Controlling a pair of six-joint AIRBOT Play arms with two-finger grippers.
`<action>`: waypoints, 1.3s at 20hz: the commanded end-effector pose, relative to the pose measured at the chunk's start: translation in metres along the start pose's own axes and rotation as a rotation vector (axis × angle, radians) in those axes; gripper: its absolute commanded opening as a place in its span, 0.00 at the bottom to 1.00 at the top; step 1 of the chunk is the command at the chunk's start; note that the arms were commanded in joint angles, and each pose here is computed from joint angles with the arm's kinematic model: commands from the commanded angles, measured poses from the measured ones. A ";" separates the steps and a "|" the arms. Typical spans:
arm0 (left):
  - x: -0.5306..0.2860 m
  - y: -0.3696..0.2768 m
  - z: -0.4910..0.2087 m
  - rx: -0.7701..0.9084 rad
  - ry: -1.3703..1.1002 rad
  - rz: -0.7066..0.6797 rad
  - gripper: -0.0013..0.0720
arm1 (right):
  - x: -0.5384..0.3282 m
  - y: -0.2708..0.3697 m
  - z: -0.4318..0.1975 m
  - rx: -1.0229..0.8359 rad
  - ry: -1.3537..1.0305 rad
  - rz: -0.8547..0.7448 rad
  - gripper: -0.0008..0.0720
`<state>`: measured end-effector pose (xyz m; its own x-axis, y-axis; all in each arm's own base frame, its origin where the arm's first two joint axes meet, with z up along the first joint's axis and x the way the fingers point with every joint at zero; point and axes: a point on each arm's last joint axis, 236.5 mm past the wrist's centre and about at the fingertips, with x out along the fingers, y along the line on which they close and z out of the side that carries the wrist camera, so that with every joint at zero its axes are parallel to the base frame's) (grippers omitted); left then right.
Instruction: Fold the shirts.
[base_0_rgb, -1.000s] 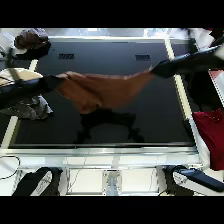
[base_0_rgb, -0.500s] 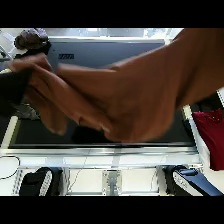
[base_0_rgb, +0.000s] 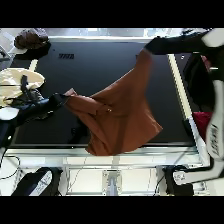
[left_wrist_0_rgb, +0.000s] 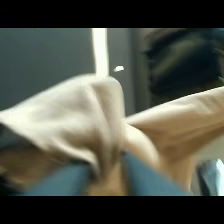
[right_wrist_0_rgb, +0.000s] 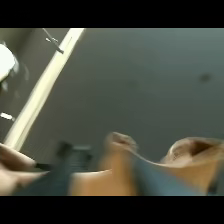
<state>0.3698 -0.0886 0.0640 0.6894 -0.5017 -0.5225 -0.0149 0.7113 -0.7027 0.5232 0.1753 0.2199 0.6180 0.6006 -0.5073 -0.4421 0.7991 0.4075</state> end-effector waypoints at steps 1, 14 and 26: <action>0.042 0.070 0.035 -0.229 -0.105 0.103 0.98 | 0.087 -0.035 0.010 0.295 -0.143 0.084 0.73; 0.012 -0.012 -0.012 0.944 0.381 0.014 0.97 | -0.183 -0.122 -0.029 0.084 0.184 -0.390 0.72; 0.096 0.031 -0.115 1.586 0.807 0.297 0.90 | -0.171 -0.127 -0.073 0.125 0.285 -0.362 0.72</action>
<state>0.3472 -0.1602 -0.0411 0.2810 -0.0975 -0.9547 0.8788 0.4259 0.2151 0.4303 -0.0278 0.2148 0.5426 0.2726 -0.7945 -0.1384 0.9620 0.2355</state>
